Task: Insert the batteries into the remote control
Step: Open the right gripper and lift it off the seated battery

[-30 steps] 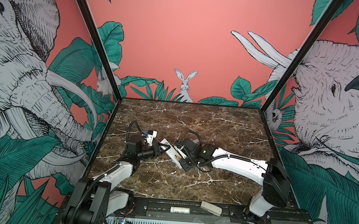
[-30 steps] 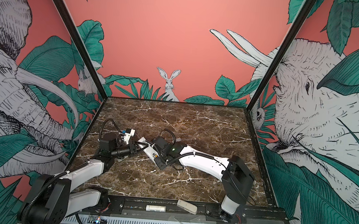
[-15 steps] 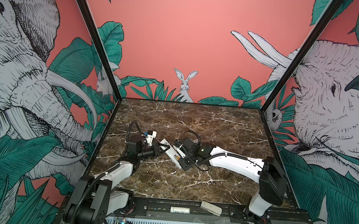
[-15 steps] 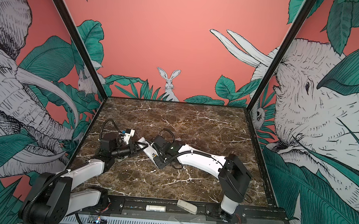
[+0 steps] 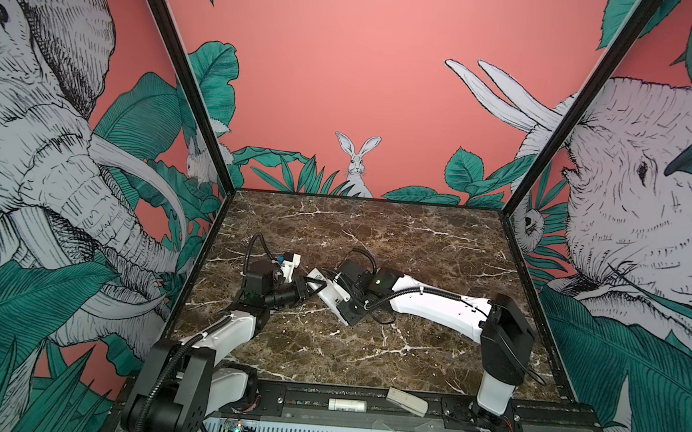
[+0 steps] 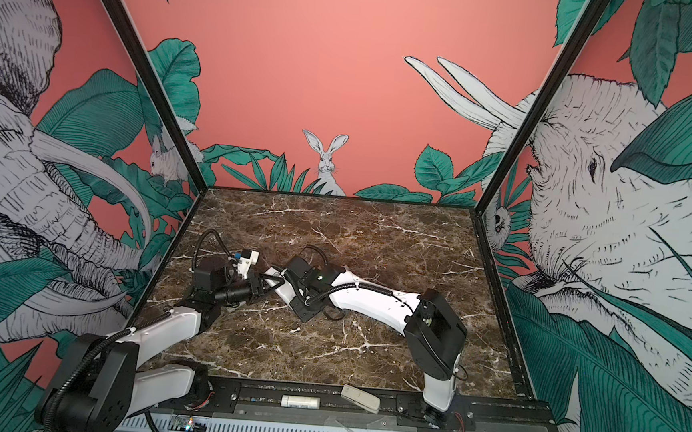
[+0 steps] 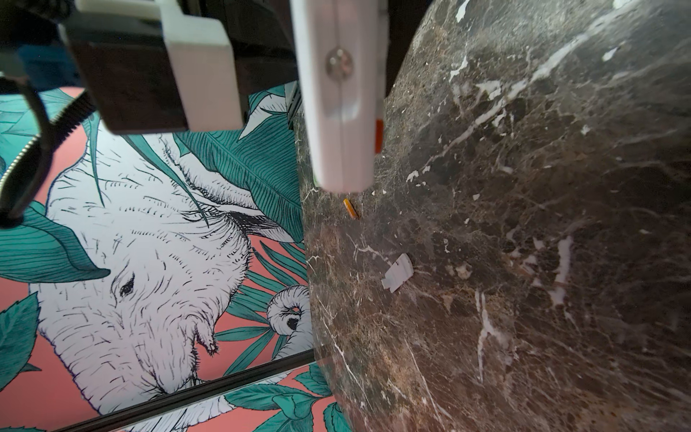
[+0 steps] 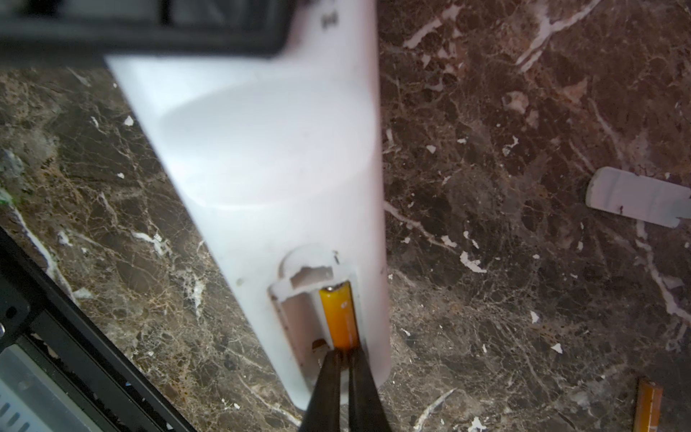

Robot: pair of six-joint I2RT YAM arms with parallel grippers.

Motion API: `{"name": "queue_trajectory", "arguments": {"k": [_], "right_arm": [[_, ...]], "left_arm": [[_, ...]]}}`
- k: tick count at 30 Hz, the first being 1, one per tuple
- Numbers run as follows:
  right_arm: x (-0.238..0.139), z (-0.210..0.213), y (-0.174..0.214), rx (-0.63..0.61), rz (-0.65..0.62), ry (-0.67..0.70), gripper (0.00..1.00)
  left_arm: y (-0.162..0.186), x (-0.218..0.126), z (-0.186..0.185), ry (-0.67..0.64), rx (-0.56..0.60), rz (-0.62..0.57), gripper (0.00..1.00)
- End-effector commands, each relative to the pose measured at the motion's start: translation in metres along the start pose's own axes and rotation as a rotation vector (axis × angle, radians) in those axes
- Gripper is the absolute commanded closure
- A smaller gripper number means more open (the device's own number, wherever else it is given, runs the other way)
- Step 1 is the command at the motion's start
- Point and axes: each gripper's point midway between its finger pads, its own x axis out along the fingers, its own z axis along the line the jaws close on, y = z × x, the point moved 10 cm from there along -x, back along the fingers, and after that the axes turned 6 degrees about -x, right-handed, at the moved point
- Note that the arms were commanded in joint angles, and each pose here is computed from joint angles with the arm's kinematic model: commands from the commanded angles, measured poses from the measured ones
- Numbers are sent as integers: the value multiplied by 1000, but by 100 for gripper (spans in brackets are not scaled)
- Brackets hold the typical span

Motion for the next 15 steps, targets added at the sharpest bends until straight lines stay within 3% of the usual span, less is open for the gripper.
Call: {"name": "queue_trajectory", "arguments": {"k": [1,9,15], "right_arm": [[-5,-8,10,3,2,56,92],[-57,-9,34,11,-140,-3,86],[-83,-18,66,65,-203,-21,69]], "left_arm": [[6,-4,-32,134,78,128,100],[7,-5,-31,95,148,138,100],[13,-1,-39,120,215,154,100]]}}
